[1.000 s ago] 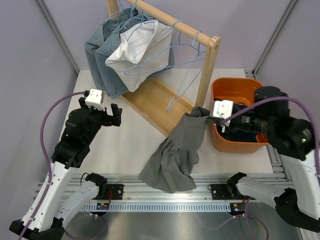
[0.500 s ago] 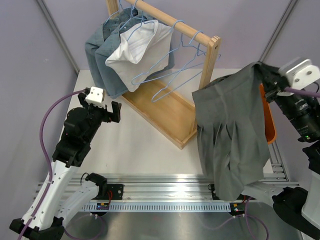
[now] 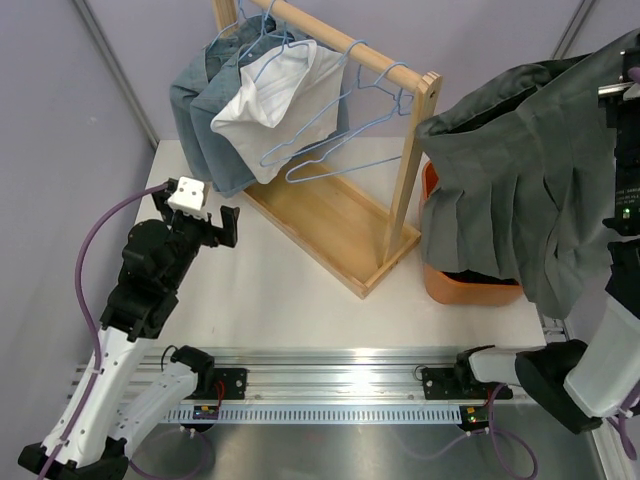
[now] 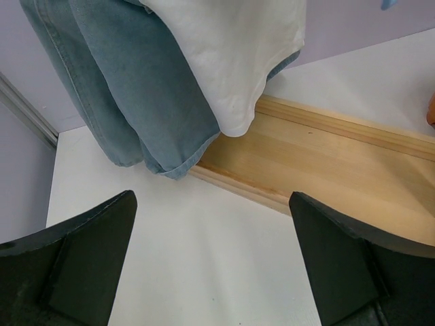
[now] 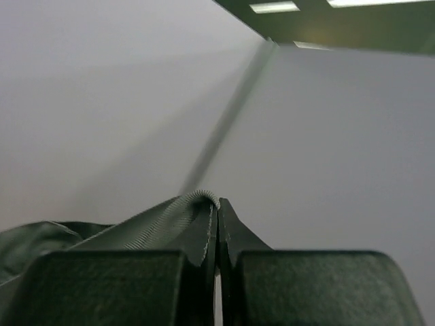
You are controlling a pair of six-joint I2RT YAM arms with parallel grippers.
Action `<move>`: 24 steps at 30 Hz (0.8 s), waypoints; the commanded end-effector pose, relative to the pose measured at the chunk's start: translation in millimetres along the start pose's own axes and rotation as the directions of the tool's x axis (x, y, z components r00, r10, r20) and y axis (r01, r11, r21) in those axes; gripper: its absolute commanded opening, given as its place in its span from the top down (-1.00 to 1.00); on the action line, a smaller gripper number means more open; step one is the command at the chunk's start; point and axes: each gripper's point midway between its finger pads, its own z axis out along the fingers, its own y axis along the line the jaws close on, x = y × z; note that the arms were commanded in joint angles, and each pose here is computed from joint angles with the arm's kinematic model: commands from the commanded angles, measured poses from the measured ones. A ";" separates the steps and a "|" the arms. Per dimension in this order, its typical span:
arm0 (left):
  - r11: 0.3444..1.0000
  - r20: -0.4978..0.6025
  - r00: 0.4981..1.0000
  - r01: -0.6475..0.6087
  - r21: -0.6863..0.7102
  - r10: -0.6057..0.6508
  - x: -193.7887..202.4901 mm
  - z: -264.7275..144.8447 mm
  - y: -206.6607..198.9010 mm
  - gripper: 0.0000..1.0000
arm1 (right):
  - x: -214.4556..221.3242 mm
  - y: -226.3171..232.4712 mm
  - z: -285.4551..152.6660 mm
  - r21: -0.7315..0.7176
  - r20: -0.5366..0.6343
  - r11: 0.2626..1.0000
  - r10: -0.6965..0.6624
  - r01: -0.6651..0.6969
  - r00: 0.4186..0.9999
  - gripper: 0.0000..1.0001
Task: Remove the skirt from the hanger
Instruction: Place the skirt in the bin.
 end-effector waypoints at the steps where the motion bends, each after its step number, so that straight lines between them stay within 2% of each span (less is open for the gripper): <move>1: 1.000 0.050 0.998 -0.027 -0.002 0.027 -11.8 -4.1 2.5 -0.98 | 25.0 -17.8 12.6 0.068 -0.076 0.995 -0.069 0.074 0.995 1.00; 3: 0.999 0.052 0.998 -0.034 -0.001 0.034 -12.7 -5.8 3.0 -0.98 | 50.7 -7.4 27.4 0.014 -0.118 0.998 -0.065 0.067 0.991 1.00; 4: 0.999 0.051 0.998 -0.038 0.002 0.037 -12.4 -6.3 2.6 -0.98 | 75.8 -11.6 34.5 0.031 -0.176 0.998 -0.053 0.059 0.983 1.00; 8: 0.999 0.043 0.998 -0.051 0.011 0.051 -11.5 -7.8 1.8 -0.98 | 133.6 1.0 70.5 -0.010 -0.260 0.999 -0.037 0.036 0.965 1.00; 10: 0.999 0.035 0.998 -0.049 0.012 0.048 -9.6 -8.5 1.6 -0.98 | 146.5 4.4 80.0 -0.012 -0.283 1.000 -0.018 0.015 0.959 1.00; 11: 0.999 0.034 0.998 -0.049 0.014 0.049 -9.2 -9.0 1.3 -0.98 | 165.5 13.4 91.0 -0.033 -0.313 0.999 -0.006 -0.005 0.950 1.00; 14: 0.999 0.031 0.999 -0.037 0.013 0.037 -7.5 -11.8 1.2 -0.98 | 187.7 42.9 96.5 -0.110 -0.361 0.987 0.074 -0.121 0.929 1.00; 15: 0.999 0.026 0.999 -0.036 0.014 0.036 -5.1 -11.9 0.9 -0.98 | 204.9 60.7 92.8 -0.132 -0.418 0.970 0.130 -0.201 0.899 1.00; 17: 1.000 0.026 0.999 -0.025 0.011 0.025 -4.2 -13.7 1.1 -0.98 | 213.0 93.6 83.0 -0.218 -0.461 0.919 0.199 -0.328 0.865 1.00; 18: 1.000 0.024 0.999 -0.024 0.008 0.024 -3.7 -14.6 1.6 -0.98 | 236.4 121.0 71.6 -0.233 -0.547 0.868 0.255 -0.438 0.797 1.00; 19: 1.000 0.020 1.000 -0.021 0.007 0.021 -2.9 -14.8 1.6 -0.98 | 242.4 137.9 63.2 -0.256 -0.580 0.828 0.281 -0.499 0.764 1.00; 20: 1.000 0.019 1.000 -0.019 0.000 0.019 -2.7 -15.2 3.0 -0.98 | 230.9 151.9 49.8 -0.305 -0.583 0.773 0.310 -0.555 0.751 1.00; 21: 1.000 0.021 1.000 -0.018 -0.002 0.018 -3.3 -15.9 3.2 -0.98 | 256.4 177.4 36.1 -0.293 -0.654 0.716 0.333 -0.634 0.679 1.00; 23: 1.000 0.020 1.000 -0.016 -0.008 0.016 -3.2 -15.9 4.2 -0.98 | 249.6 196.6 15.4 -0.334 -0.668 0.637 0.359 -0.694 0.652 1.00; 24: 1.000 0.017 1.000 -0.016 -0.009 0.016 -2.5 -14.7 4.4 -0.98 | 266.2 214.2 3.4 -0.314 -0.715 0.591 0.367 -0.743 0.595 1.00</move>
